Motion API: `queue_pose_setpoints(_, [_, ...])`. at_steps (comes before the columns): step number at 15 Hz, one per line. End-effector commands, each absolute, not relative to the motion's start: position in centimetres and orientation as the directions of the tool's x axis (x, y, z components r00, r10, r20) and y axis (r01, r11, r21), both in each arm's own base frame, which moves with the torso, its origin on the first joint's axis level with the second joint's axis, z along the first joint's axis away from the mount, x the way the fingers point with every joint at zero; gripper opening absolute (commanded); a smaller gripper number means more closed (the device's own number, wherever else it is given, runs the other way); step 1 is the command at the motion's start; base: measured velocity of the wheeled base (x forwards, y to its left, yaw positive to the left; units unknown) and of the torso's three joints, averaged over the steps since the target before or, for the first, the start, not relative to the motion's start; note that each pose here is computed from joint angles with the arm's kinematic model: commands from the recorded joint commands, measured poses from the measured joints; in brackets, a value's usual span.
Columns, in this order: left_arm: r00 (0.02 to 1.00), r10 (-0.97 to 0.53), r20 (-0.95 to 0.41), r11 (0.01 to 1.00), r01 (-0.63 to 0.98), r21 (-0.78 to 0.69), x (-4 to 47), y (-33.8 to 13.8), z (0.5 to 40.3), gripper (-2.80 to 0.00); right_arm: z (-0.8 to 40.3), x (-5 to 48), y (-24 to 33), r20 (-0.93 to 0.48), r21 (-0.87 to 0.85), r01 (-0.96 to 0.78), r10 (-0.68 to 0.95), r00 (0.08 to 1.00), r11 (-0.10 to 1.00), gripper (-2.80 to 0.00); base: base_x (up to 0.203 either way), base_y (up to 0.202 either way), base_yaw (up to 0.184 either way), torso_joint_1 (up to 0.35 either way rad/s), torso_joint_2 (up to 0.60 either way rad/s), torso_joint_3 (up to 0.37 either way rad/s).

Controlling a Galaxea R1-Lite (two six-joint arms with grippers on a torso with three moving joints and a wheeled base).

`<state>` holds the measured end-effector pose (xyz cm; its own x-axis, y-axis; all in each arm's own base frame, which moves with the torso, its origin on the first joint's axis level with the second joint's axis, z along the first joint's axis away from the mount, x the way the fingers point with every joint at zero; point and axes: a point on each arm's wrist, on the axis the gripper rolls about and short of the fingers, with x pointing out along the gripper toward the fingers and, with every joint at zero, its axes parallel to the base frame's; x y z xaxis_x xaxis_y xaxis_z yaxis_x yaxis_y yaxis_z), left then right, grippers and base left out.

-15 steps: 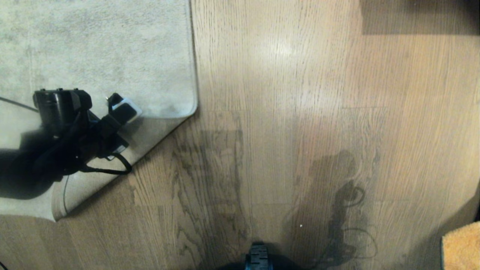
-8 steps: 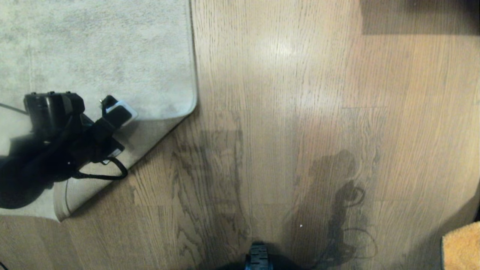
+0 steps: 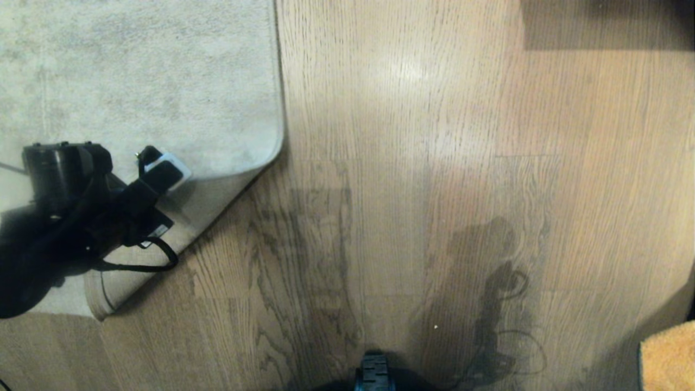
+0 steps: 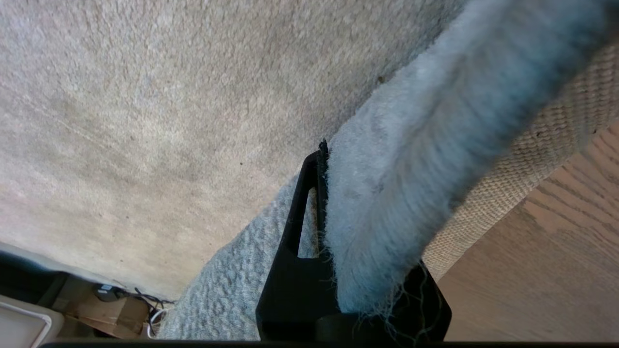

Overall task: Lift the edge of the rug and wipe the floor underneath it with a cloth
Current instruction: Lift up the carpet

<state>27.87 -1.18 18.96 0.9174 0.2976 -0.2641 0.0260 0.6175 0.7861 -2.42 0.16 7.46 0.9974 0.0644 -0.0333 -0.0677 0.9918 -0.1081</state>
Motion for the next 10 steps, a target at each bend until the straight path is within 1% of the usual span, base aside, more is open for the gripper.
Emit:
queue_pose_setpoints(1, [0.914,0.311,-0.260,0.613,0.016,0.790,27.81,-0.85,19.03,-2.80,7.45,-2.41,0.16,-0.035,-0.109,-0.068,0.064,0.997,0.992,-2.80,0.000,0.000,0.000,0.000,0.00,0.000])
queue_pose_setpoints(7, [0.908,0.317,-0.272,0.614,0.022,0.789,28.02,-0.68,18.66,-2.80,7.45,-2.41,0.16,-0.035,-0.109,-0.069,0.065,0.997,0.992,-2.80,0.000,0.000,0.000,0.000,0.00,0.000])
queue_pose_setpoints(8, [0.908,0.317,-0.273,0.614,0.023,0.789,28.03,-0.68,18.64,-2.80,7.45,-2.41,0.16,-0.035,-0.109,-0.069,0.066,0.997,0.992,-2.80,0.001,0.102,-0.002,-0.003,0.00,0.005])
queue_pose_setpoints(10, [0.907,0.318,-0.274,0.614,0.023,0.789,28.10,-0.68,18.59,-2.80,7.45,-2.41,0.16,-0.035,-0.109,-0.069,0.066,0.997,0.992,-2.80,0.000,0.175,-0.002,-0.003,0.00,0.004])
